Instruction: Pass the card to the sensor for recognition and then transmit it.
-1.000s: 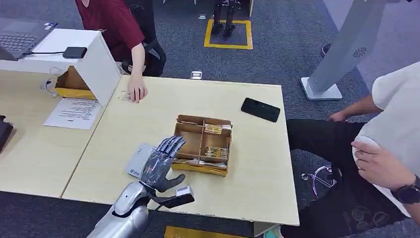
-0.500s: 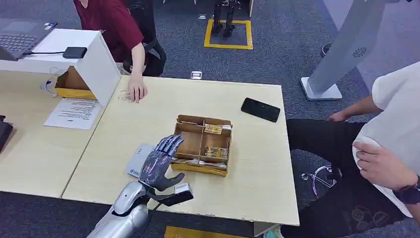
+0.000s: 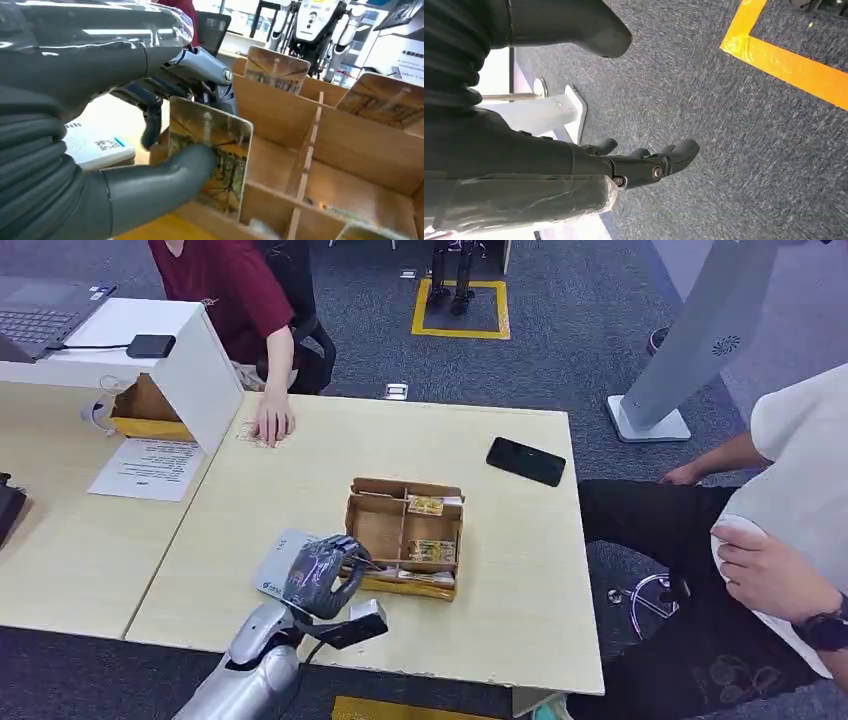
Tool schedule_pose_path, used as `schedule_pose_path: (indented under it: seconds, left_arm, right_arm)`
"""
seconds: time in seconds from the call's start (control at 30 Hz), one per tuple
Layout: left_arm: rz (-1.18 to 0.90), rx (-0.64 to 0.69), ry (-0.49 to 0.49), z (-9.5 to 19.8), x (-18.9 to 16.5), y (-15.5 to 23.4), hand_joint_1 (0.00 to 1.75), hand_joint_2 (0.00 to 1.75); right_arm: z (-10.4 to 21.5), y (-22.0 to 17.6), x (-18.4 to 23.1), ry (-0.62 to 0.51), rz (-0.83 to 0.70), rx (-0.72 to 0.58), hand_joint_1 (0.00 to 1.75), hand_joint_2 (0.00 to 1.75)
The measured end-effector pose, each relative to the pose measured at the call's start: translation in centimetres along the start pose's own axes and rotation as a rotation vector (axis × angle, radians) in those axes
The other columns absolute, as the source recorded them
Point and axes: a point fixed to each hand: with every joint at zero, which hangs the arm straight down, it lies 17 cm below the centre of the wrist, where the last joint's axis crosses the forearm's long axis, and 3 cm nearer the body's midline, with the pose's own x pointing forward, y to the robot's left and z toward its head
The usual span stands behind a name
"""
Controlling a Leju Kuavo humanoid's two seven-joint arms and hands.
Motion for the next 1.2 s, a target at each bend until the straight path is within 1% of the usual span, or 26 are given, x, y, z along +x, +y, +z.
schedule_pose_path:
  seconds: [1.2]
  left_arm:
    - [0.010, -0.013, -0.004, -0.07, 0.03, -0.16, 1.75, 1.75]
  right_arm:
    - [-0.06, -0.20, -0.20, 0.003, 0.000, -0.002, 0.00, 1.75]
